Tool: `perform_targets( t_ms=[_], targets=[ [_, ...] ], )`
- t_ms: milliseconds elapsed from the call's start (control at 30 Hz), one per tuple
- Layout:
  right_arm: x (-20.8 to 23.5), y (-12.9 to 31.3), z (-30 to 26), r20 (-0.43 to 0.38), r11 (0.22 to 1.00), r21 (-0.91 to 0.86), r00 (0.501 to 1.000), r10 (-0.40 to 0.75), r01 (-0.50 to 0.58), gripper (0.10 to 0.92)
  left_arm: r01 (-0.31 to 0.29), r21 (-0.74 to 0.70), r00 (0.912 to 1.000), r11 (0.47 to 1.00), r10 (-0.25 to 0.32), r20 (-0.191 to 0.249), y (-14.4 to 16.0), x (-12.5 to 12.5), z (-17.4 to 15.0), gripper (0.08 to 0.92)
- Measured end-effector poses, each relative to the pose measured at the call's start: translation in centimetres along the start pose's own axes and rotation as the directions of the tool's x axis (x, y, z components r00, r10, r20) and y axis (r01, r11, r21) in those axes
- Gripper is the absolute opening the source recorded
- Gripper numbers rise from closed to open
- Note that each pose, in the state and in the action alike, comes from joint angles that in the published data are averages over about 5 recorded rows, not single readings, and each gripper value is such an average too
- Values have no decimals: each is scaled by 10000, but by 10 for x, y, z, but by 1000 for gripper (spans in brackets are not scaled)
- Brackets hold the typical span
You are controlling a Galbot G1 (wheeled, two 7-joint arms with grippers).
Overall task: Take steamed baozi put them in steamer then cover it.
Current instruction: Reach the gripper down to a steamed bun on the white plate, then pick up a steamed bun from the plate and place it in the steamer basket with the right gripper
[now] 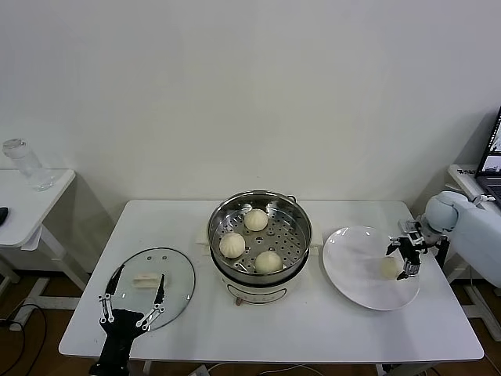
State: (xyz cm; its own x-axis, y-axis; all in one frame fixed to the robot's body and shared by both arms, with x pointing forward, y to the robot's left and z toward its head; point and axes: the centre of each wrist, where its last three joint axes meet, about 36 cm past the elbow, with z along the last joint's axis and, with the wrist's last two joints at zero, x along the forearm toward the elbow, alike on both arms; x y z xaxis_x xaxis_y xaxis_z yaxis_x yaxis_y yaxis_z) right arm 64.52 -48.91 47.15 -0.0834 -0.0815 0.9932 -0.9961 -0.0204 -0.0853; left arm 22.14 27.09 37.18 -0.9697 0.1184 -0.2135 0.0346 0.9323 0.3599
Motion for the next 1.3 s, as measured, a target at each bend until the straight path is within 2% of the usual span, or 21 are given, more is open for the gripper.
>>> perform_targets(
  t_ms=[333, 500, 667, 833, 1100, 1300],
  targets=[
    [-1, -2, -2, 1, 10000, 32, 10000, -24, 24, 704, 1, -36, 10000, 10000, -1, 60, 1, -2, 0, 823],
    [9, -6, -5, 62, 10000, 96, 10000, 24, -25, 689, 15, -80, 9999, 10000, -14, 145, 3, -5, -2, 823],
    [39, -21, -22, 266, 9990, 389, 9994, 212, -222, 690, -22, -36, 9998, 10000, 23, 189, 1, -8, -2, 823],
    [91, -48, -66, 658, 9933, 1058, 9970, 402, -470, 695, -67, -1, 9997, 10000, 67, 238, 0, -10, -3, 823],
    [185, -81, -171, 1409, 9658, 2442, 9886, 532, -867, 696, -84, -9, 9995, 10000, 84, 312, 0, -13, -4, 823],
    [211, -82, -251, 1607, 9378, 3398, 9868, 175, -720, 689, -28, -11, 9992, 10000, 29, 399, 1, -17, -6, 823]
  ],
)
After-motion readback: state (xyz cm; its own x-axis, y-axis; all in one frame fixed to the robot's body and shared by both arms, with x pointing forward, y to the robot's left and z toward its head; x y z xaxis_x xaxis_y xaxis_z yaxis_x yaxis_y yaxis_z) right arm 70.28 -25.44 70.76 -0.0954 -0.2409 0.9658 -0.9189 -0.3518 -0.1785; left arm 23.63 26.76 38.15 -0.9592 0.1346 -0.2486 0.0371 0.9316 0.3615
